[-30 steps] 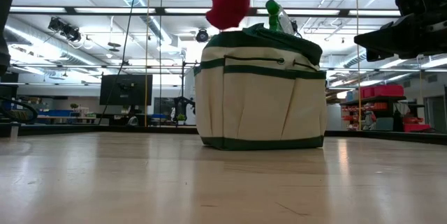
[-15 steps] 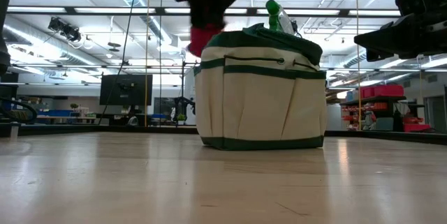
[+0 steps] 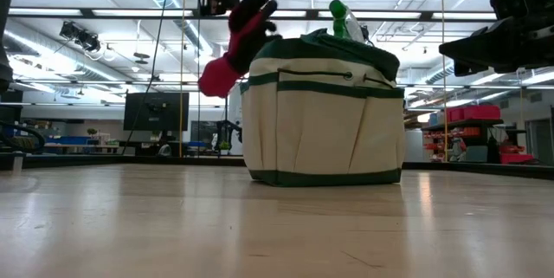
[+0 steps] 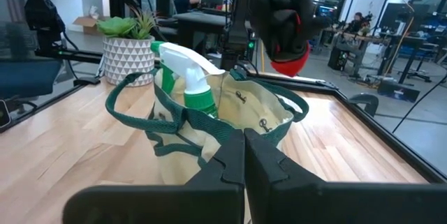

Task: Pick & Place Garden tools in Gardening bag
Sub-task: Put the red gloves into the light brown and green gardening bag

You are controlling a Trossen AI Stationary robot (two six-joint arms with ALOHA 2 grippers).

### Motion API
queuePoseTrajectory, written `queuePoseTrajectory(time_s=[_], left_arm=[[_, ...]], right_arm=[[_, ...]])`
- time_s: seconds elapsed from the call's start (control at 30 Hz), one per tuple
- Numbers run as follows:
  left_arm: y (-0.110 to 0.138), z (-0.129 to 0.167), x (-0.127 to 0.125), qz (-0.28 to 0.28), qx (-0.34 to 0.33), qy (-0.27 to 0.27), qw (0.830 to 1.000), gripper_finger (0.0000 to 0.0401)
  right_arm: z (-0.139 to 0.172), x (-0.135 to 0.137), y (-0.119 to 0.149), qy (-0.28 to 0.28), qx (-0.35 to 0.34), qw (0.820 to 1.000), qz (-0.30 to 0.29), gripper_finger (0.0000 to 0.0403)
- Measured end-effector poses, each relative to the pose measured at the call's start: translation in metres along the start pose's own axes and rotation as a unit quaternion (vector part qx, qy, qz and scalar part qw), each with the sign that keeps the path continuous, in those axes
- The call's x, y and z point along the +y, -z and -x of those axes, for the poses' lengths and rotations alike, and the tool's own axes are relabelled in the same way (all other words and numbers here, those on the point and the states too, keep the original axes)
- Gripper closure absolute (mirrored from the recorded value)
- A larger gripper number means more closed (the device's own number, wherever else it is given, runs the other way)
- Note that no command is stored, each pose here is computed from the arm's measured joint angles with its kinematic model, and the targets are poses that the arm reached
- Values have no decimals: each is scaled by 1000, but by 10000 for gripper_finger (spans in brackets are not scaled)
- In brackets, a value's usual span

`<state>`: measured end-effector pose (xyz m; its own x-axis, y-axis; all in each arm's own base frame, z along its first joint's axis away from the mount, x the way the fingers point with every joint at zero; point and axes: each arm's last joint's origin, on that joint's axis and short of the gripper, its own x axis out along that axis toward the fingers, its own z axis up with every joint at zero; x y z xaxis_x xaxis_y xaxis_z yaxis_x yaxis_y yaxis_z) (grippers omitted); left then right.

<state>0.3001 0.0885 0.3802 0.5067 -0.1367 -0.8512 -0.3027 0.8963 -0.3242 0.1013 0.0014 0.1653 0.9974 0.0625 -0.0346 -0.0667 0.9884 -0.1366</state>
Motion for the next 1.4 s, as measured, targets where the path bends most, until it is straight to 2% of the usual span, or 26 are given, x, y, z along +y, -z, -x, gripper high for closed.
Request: queuePoseTrajectory(time_s=[0.17, 0.27, 0.57, 0.77, 0.9, 1.4], left_arm=[[1, 0, 1, -6, 2, -15, 1000, 391], [5, -13, 5, -3, 12, -14, 1000, 393], [54, -45, 34, 44, 58, -37, 997, 390], [79, -55, 46, 62, 79, -85, 991, 388], [87, -65, 51, 62, 84, -100, 989, 388], [104, -104, 52, 61, 63, -92, 992, 380]], right_arm=[[0, 0, 0, 0, 0, 1000, 0, 401], [0, 0, 0, 0, 0, 1000, 0, 401], [0, 0, 0, 0, 0, 1000, 0, 401], [0, 0, 0, 0, 0, 1000, 0, 401], [0, 0, 0, 0, 0, 1000, 0, 401], [0, 0, 0, 0, 0, 1000, 0, 401]])
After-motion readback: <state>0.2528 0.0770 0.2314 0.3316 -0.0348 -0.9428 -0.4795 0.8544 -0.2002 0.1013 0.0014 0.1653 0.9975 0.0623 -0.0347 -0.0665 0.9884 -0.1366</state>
